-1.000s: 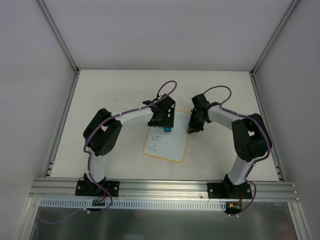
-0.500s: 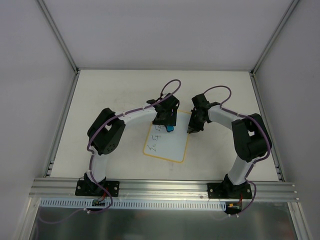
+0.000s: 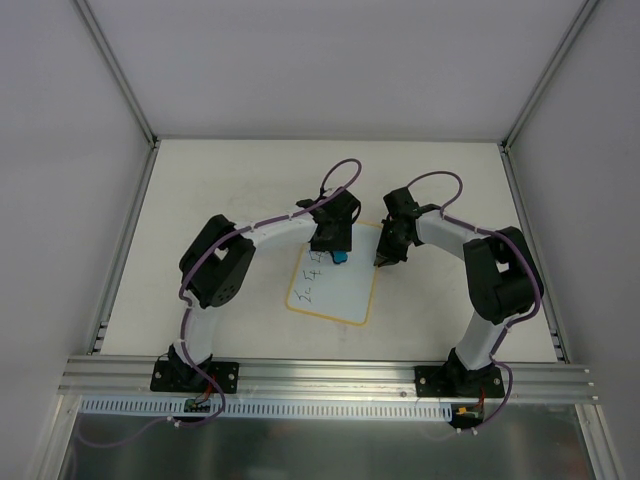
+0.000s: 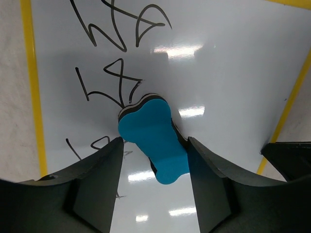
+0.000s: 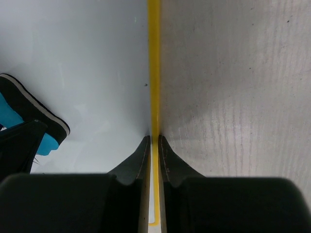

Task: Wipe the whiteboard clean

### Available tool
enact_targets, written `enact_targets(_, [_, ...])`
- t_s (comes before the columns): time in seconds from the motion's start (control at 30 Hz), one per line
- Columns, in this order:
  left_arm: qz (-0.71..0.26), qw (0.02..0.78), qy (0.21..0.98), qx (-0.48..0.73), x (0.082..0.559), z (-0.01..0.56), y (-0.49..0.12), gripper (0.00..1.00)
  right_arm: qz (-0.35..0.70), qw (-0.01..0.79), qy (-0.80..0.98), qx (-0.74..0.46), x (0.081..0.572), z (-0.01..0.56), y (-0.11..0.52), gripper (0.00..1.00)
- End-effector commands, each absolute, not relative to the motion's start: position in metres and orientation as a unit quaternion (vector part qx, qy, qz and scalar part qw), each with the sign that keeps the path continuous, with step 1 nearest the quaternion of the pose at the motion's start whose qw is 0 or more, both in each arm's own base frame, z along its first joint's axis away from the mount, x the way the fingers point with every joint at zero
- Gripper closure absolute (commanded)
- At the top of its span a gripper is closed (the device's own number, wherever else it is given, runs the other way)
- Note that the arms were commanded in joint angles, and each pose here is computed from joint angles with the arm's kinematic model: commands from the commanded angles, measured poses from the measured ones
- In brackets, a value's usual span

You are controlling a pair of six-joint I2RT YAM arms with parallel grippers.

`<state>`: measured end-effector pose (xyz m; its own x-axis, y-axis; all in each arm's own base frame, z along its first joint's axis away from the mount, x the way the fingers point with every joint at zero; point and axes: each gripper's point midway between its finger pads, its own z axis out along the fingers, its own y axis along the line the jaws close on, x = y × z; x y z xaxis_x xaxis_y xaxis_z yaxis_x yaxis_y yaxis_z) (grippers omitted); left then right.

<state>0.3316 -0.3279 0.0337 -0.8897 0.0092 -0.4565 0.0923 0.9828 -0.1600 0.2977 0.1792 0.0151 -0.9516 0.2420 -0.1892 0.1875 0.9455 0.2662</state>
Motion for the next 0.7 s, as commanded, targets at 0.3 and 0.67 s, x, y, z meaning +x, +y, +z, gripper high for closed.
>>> enact_targets(0.3, [-0.056,0.242,0.968,0.044,0.326,0.041,-0.311,0.62,0.094,0.086,0.987,0.098,0.280,-0.002,0.166,0.91])
enact_targets(0.67, [-0.065,0.256,0.963,0.056,0.331,0.066,-0.287,0.45,0.093,0.083,0.987,0.098,0.276,-0.004,0.165,0.91])
